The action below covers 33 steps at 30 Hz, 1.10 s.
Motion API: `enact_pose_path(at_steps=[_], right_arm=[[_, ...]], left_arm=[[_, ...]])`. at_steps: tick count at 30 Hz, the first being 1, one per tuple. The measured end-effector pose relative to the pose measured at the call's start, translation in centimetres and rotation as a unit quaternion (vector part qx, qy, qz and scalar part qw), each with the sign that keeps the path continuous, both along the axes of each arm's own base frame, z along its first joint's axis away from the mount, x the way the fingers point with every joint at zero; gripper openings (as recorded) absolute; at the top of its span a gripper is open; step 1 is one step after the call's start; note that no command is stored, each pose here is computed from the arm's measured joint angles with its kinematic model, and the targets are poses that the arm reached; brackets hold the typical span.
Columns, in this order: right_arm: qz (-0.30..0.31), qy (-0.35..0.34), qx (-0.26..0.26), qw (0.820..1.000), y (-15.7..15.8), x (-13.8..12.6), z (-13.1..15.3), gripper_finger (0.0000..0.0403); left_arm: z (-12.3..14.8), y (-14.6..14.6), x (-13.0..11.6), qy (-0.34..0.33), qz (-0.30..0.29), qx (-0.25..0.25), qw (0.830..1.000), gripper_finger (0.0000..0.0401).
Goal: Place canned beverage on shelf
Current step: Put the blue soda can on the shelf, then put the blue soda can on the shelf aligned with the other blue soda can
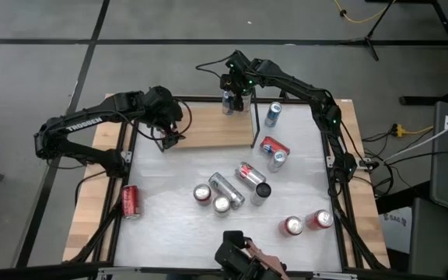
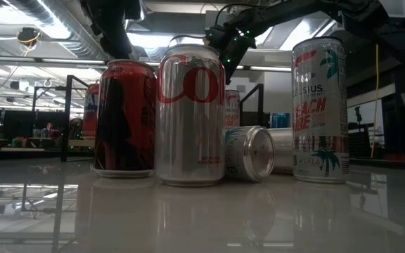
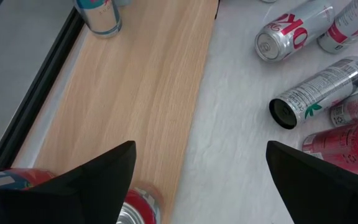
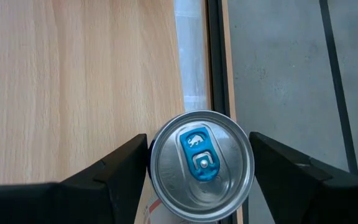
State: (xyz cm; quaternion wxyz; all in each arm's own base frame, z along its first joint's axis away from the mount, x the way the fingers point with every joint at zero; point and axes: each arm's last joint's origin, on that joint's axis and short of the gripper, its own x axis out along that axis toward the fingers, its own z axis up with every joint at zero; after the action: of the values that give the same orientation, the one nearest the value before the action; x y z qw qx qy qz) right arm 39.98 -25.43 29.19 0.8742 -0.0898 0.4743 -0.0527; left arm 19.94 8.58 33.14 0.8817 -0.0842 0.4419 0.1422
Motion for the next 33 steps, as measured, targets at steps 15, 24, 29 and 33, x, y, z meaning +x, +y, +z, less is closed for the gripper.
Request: enact_pose_path(at_steps=[15,24,29,33], right_arm=[[-0.002,0.013,0.003,1.000,0.0,-0.1,-0.4,0.0393],[-0.013,0.009,-0.016,1.000,0.0,-0.2,0.9,0.0377],[-0.018,-0.007,-0.042,0.999,0.5,-0.5,4.3,0.0377],[-0.017,-0.033,-0.063,0.997,1.7,-1.5,7.0,0.0376]], left_arm=[[0.0,0.0,0.0,0.000,0.000,0.000,1.000,0.0352],[0.0,0.0,0.0,0.000,0.000,0.000,1.000,0.0352],[0.0,0.0,0.0,0.000,0.000,0.000,1.000,0.0352],[0.0,0.0,0.0,0.000,0.000,0.000,1.000,0.0352]])
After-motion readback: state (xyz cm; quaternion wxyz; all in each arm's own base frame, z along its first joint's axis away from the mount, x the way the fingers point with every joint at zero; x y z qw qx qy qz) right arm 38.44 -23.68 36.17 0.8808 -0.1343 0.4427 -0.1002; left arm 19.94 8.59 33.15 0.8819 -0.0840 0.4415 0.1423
